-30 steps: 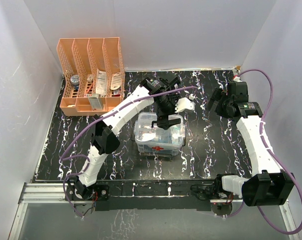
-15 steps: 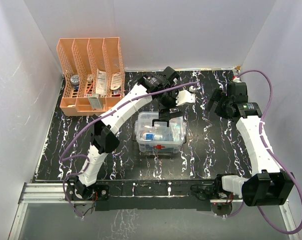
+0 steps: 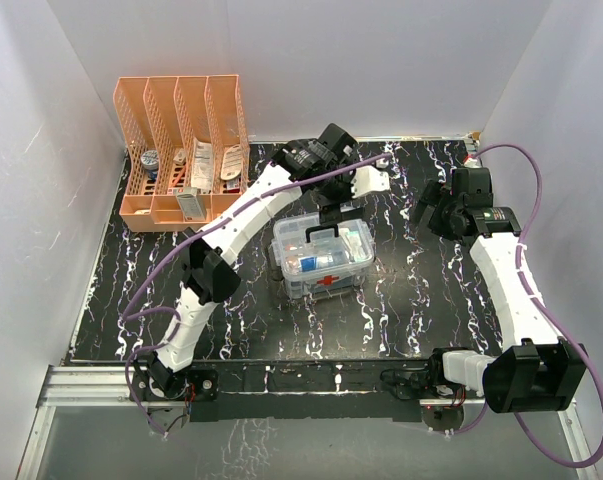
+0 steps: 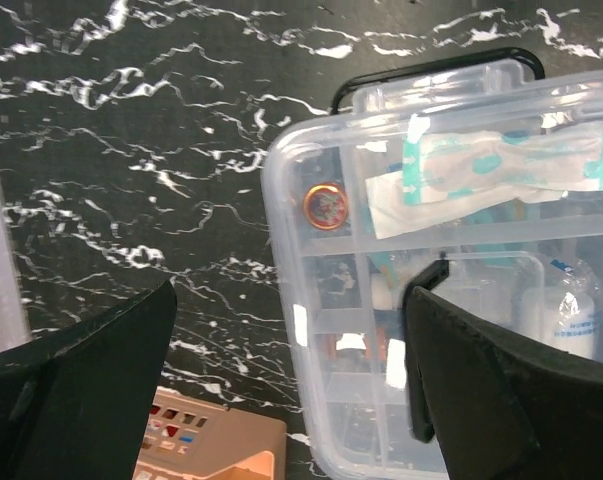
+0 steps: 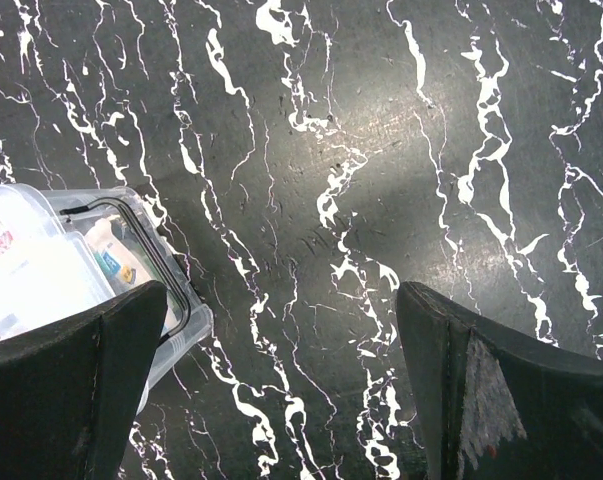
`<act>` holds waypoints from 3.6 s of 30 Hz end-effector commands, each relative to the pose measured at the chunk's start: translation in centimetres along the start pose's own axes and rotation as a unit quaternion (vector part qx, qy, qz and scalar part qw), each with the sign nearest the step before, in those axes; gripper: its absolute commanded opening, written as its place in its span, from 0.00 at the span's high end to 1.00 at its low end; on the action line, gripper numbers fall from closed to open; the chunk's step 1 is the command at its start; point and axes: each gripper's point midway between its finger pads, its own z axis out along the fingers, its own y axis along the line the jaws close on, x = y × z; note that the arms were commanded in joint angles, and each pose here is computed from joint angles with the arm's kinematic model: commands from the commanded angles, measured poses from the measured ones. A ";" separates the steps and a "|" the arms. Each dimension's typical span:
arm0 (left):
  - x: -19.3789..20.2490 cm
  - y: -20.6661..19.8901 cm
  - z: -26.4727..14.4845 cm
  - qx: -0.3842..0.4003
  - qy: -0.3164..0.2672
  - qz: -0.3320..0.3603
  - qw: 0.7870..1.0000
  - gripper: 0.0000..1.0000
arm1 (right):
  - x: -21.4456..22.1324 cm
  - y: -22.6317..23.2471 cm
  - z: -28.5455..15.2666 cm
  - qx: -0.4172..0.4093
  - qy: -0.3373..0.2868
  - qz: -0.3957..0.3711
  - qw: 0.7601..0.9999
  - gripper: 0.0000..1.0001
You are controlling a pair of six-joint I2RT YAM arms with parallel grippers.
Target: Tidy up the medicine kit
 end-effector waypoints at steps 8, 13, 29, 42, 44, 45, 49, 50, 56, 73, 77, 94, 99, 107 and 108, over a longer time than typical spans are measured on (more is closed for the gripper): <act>-2.7 3.8 -4.8 -0.096 -0.055 -0.011 0.994 0.02 | -1.1 0.7 0.0 -0.018 -0.024 0.012 0.999 0.02; 0.2 3.3 -3.0 -0.078 -0.013 -0.026 0.997 0.02 | -1.3 0.8 -0.1 -0.019 -0.026 0.013 0.999 0.02; 0.9 -3.0 -4.1 0.055 -0.007 -0.037 0.998 0.02 | -0.8 0.6 0.0 -0.017 -0.024 0.019 0.999 0.02; -2.8 -5.9 -4.3 0.089 -0.049 -0.046 0.994 0.03 | -0.3 0.4 0.2 -0.015 -0.021 0.020 0.999 0.02; -3.6 -5.8 -3.6 0.085 -0.058 -0.050 0.993 0.05 | -0.1 0.4 0.4 -0.015 -0.018 0.020 1.000 0.02; -4.0 -6.1 -3.2 0.088 -0.062 -0.054 0.993 0.07 | 0.0 0.3 0.5 -0.014 -0.017 0.020 1.000 0.02; -4.5 -7.7 -1.4 0.111 -0.064 -0.079 0.989 0.08 | 0.2 0.1 0.6 -0.011 -0.014 0.018 1.000 0.02; -4.4 -7.8 -1.0 0.112 -0.063 -0.088 0.988 0.08 | 0.3 0.0 0.6 -0.009 -0.014 0.017 1.000 0.02; -2.8 -6.3 1.8 0.070 -0.036 -0.097 0.992 0.09 | 1.2 -0.4 0.6 -0.004 -0.006 0.012 1.000 0.02; 3.6 -13.3 3.4 0.198 0.057 -0.129 0.970 0.13 | 2.4 -1.3 2.4 -0.006 0.012 0.014 1.000 0.02; 4.7 -14.3 3.6 0.208 0.067 -0.131 0.967 0.13 | 3.1 -1.0 3.6 -0.021 0.033 0.002 0.999 0.02; 7.4 -13.7 5.6 0.187 0.094 -0.146 0.967 0.14 | 6.7 2.1 7.4 -0.134 0.139 -0.044 0.980 0.85; 8.0 -12.5 6.3 0.164 0.107 -0.156 0.968 0.14 | 8.2 3.2 9.0 -0.180 0.165 -0.046 0.969 1.00; 8.6 -9.0 7.1 0.113 0.116 -0.149 0.975 0.11 | 8.9 3.7 10.4 -0.200 0.179 -0.045 0.962 1.00; 8.8 -8.6 7.3 0.109 0.118 -0.145 0.976 0.11 | 9.1 3.8 10.6 -0.205 0.183 -0.044 0.961 1.00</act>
